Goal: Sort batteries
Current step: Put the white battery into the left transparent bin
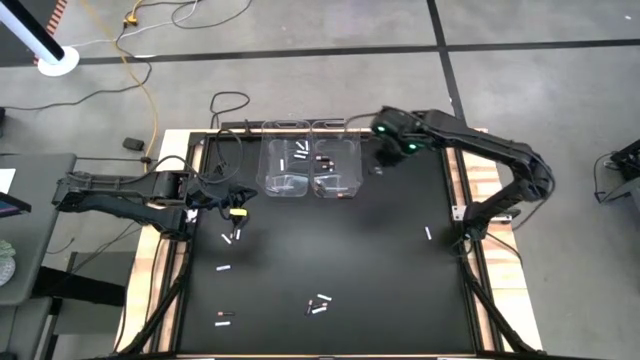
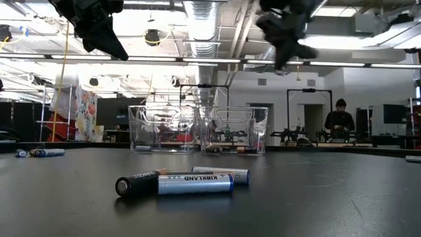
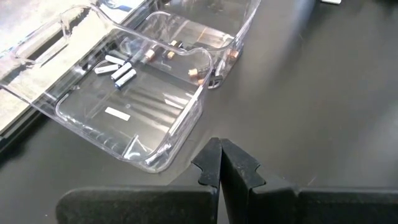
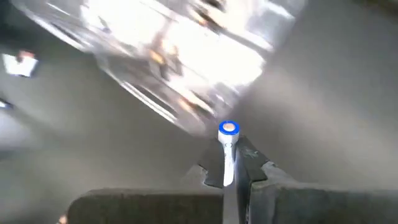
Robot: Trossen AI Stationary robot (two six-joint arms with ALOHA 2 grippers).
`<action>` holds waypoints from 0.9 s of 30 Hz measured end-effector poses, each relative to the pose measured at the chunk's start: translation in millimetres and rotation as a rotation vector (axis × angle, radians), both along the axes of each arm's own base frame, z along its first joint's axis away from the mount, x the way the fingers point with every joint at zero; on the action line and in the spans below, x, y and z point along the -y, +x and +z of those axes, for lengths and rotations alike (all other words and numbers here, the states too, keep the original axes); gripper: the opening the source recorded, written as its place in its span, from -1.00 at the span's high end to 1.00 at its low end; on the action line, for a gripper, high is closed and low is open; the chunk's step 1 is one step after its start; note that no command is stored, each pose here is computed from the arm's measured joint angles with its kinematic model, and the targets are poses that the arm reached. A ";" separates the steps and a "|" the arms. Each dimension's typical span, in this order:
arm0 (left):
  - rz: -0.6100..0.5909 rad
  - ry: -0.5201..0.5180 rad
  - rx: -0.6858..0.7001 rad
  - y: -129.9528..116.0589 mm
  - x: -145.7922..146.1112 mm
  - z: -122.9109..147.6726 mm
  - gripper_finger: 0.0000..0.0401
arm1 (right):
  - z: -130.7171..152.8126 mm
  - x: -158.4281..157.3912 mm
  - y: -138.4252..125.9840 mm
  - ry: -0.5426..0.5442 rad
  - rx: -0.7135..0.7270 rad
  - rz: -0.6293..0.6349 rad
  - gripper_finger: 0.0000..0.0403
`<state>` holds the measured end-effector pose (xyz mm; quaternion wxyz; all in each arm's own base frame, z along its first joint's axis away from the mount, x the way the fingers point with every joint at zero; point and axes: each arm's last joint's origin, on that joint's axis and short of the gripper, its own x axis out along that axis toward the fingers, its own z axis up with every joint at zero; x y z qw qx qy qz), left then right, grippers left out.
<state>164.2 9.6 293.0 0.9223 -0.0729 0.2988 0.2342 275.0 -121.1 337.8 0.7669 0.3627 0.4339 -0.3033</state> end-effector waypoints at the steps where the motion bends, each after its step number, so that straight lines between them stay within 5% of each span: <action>1: 0.000 0.000 0.000 0.0 0.0 0.0 1.00 | 2.3 1.6 11.9 -0.018 0.020 0.026 0.93; 8: 0.000 0.000 -0.001 -0.1 0.0 -0.1 1.00 | 7.3 13.7 100.3 -0.165 0.174 0.202 0.93; 16: 0.000 0.000 -0.002 -0.1 0.0 -0.1 1.00 | -33.3 28.8 192.3 -0.297 0.321 0.322 0.93; 27: -0.007 0.010 -0.014 -0.5 0.0 -0.6 1.00 | -128.9 49.1 238.0 -0.267 0.202 0.365 0.80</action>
